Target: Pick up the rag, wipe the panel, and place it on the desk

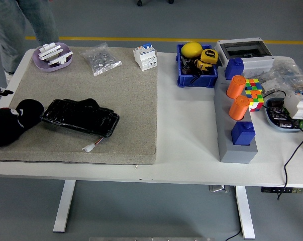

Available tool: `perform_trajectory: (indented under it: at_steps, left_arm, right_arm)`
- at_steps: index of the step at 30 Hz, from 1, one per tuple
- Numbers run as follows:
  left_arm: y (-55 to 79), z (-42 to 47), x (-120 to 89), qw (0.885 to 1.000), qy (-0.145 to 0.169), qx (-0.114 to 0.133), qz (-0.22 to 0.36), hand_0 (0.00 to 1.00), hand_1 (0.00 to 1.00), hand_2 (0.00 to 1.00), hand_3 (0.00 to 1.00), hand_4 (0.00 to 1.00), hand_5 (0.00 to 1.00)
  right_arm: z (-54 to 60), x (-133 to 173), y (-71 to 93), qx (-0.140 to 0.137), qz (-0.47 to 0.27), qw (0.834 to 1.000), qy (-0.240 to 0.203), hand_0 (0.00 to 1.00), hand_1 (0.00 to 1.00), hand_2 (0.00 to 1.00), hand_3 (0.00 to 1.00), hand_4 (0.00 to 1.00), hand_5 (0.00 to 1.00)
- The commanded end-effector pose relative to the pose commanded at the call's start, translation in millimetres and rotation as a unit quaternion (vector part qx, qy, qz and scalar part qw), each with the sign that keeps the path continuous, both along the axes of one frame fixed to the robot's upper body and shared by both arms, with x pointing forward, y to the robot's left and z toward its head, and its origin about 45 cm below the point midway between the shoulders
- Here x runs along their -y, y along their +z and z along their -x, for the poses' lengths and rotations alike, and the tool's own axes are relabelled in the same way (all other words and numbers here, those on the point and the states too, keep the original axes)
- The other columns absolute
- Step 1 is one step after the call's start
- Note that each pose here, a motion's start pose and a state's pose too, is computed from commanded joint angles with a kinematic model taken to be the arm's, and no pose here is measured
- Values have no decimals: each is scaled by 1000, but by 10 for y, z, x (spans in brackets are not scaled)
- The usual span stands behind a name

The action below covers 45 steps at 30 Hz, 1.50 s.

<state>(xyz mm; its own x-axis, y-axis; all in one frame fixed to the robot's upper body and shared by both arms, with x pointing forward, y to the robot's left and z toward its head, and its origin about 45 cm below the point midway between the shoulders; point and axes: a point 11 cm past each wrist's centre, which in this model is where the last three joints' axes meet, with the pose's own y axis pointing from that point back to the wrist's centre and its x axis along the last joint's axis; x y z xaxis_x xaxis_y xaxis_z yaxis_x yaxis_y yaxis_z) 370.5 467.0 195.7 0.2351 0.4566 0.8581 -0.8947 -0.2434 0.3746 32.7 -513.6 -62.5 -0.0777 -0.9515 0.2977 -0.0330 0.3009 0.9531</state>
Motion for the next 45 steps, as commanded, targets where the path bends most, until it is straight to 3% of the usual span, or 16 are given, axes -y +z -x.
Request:
perform_trajectory:
  at_steps: [12, 26, 27, 32, 33, 38, 39, 44, 45]
  left_arm:
    - [-193, -24, 0, 999, -3, -31, -8, 885, 925, 905, 831, 998, 478]
    - [-290, -65, -27, 999, 4, -48, -8, 886, 917, 889, 824, 998, 479]
    - [-303, -65, -27, 999, 5, -50, -7, 762, 917, 886, 814, 987, 404]
    - [-342, -70, -21, 999, 8, -52, -5, 762, 917, 886, 814, 987, 404]
    - [-345, -71, -18, 999, 9, -51, -6, 526, 854, 875, 669, 824, 192]
    - [-371, -67, -23, 999, 15, -48, -11, 526, 854, 875, 669, 824, 192]
    - [-377, -66, -23, 999, 16, -47, -12, 402, 784, 848, 600, 612, 59]
    - [-387, -63, -30, 999, 21, -45, -19, 402, 784, 848, 600, 612, 59]
    - [-386, -63, -33, 999, 21, -44, -19, 360, 724, 834, 568, 459, 8]
  right_arm:
    - [0, -1, -1, -1, 0, 1000, 1, 758, 656, 689, 724, 998, 615]
    - [6, -1, 0, -2, -1, 1000, 2, 757, 656, 689, 723, 998, 614]
    - [6, -2, -1, -2, -1, 1000, 2, 757, 656, 689, 723, 998, 614]
    - [-11, -6, 0, 1, -1, 1000, 3, 757, 656, 689, 723, 998, 614]
    - [-11, -6, 0, 0, -1, 1000, 3, 758, 657, 689, 724, 998, 614]
    - [-11, -1, 2, 1, 0, 1000, 2, 758, 657, 689, 724, 998, 614]
    - [-13, 0, 2, 2, 0, 1000, 1, 758, 657, 689, 724, 998, 614]
    - [-22, -2, 2, 4, 0, 1000, 0, 758, 657, 689, 724, 998, 614]
    - [-23, -1, 2, 4, 0, 1000, 0, 758, 656, 689, 724, 998, 613]
